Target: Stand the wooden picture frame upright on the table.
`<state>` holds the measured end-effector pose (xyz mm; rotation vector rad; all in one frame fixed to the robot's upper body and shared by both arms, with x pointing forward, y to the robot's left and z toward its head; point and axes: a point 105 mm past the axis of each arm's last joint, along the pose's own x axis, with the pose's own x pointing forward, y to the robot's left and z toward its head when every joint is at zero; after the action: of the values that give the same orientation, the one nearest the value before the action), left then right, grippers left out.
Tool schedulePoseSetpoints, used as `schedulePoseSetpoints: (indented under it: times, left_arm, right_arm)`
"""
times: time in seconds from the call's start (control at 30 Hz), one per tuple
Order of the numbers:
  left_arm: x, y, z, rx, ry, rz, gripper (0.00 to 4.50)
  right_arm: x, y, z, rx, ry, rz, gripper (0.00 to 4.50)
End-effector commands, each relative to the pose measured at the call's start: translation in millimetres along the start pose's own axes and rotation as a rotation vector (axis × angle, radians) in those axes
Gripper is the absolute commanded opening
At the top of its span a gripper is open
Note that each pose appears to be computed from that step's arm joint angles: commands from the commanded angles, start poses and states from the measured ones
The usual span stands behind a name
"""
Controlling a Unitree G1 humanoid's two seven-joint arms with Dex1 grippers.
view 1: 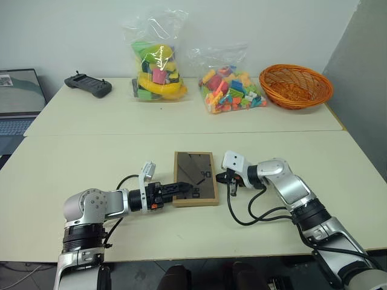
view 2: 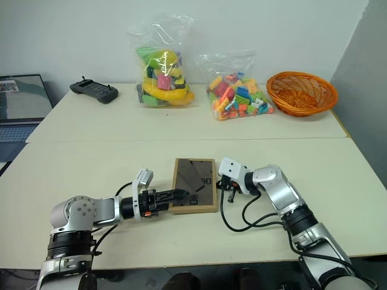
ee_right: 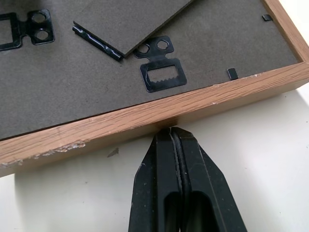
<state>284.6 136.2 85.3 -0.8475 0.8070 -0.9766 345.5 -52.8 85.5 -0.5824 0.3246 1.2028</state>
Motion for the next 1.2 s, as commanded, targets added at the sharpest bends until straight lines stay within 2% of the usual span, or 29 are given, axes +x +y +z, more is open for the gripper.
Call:
schedulePoseSetpoints:
  times: [0.03,0.17,0.47,0.57,0.63,0.73,0.77,0.83,0.97,1.2]
  left_arm:
    - [4,-4,1,0.018,-0.002,-0.016,3.83]
    - [-2,-9,3,0.036,-0.021,-0.038,2.88]
    - [5,-10,11,0.088,-0.09,-0.026,1.29]
    - [10,-17,15,0.126,-0.115,-0.023,1.28]
    - [10,-31,22,0.17,-0.149,-0.052,1.28]
    - [5,-44,32,0.234,-0.194,-0.063,1.28]
    - [3,-48,35,0.256,-0.205,-0.06,1.28]
    - [-2,-55,41,0.291,-0.236,-0.063,1.28]
    - [-9,-68,52,0.349,-0.285,-0.069,1.28]
    - [-5,-77,55,0.394,-0.278,-0.075,1.28]
  right_arm:
    - [-2,1,1,-0.003,-0.015,-0.008,0.0]
    - [-4,-1,-6,0.002,0.001,-0.024,0.0]
    - [-6,-9,4,-0.018,-0.035,-0.056,0.0]
    - [-19,-22,6,-0.012,-0.044,-0.099,0.0]
    - [-40,-36,11,-0.041,-0.066,-0.142,0.0]
    - [-70,-53,24,0.036,-0.126,-0.17,0.0]
    - [-78,-55,29,0.065,-0.153,-0.163,0.38]
    - [-93,-54,46,0.091,-0.209,-0.103,0.78]
    - [-109,-46,99,0.149,-0.374,0.049,1.86]
    - [-92,-45,132,0.199,-0.456,0.131,3.47]
